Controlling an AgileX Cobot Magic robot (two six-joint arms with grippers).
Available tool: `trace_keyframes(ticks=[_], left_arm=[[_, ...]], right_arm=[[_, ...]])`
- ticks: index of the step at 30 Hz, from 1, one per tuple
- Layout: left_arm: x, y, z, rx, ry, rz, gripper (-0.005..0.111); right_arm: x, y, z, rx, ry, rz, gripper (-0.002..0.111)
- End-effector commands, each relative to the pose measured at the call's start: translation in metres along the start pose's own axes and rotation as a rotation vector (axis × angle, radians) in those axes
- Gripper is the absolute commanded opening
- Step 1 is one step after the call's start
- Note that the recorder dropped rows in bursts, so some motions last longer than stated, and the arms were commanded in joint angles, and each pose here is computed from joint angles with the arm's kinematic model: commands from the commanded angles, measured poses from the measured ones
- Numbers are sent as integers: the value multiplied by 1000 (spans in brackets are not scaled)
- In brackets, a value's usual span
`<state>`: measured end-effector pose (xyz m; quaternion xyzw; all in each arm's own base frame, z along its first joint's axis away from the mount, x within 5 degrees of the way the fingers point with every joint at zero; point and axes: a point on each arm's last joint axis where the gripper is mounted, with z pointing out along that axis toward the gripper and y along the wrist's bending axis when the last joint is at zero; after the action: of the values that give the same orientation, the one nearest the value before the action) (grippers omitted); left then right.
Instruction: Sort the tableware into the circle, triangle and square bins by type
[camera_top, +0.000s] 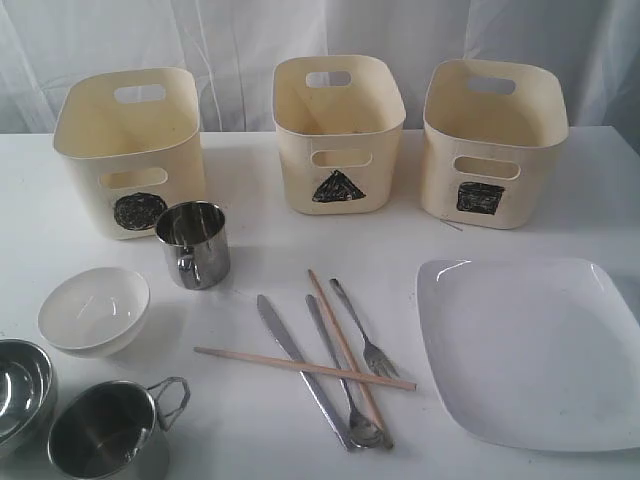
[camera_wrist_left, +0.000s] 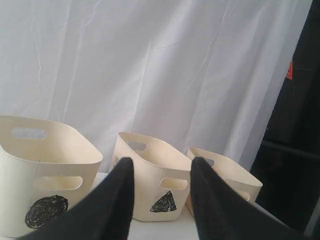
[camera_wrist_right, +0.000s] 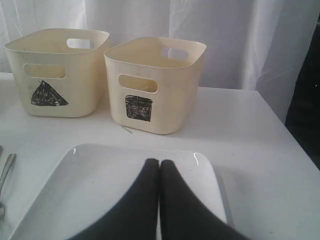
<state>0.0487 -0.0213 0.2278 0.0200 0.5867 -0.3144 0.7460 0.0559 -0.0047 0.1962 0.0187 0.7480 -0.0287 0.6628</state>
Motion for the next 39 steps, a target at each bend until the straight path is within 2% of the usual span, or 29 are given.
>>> trace_keyframes(ticks=[1,7,8,9,10,11,12,13,14,17,19,22,23,25,27,29,30,31,32,39], left_arm=[[0,0,0,0,-10,4,43],[-7,-1,-1,13,-83,21,42],[-9,0,-1,-2,-104,-15,41],[-9,3,-1,-29,-106,-93,35],[-12,4,0,-50,-109,-96,26],[-18,2,1,-60,-104,-34,15],[-25,-2,5,-63,-71,103,3],[-33,-7,10,-56,-27,241,0],[-39,-11,16,-48,18,311,0],[-57,-24,40,-10,168,416,0],[-62,-30,62,11,260,427,0],[-59,-27,97,-16,363,474,0],[-57,-23,105,-39,380,513,0],[-58,-6,124,-167,397,662,0],[-68,19,134,-409,418,824,0],[-82,45,137,-697,535,956,0],[-87,53,139,-782,611,962,0],[-91,59,139,-842,670,907,0],[-97,64,141,-892,655,873,0],[-91,65,146,-800,657,881,0]], right_arm=[[2,0,0,7,-1,1,0],[2,0,0,7,-1,1,0],[2,0,0,7,-1,1,0],[2,0,0,7,-1,1,0],[2,0,0,7,-1,1,0],[2,0,0,7,-1,1,0],[2,0,0,7,-1,1,0],[2,0,0,7,-1,1,0],[2,0,0,7,-1,1,0],[2,0,0,7,-1,1,0],[2,0,0,7,-1,1,0],[2,0,0,7,-1,1,0],[2,0,0,7,-1,1,0],[2,0,0,7,-1,1,0],[2,0,0,7,-1,1,0],[2,0,0,7,-1,1,0],[2,0,0,7,-1,1,0],[2,0,0,7,-1,1,0],[2,0,0,7,-1,1,0],[2,0,0,7,-1,0,0]])
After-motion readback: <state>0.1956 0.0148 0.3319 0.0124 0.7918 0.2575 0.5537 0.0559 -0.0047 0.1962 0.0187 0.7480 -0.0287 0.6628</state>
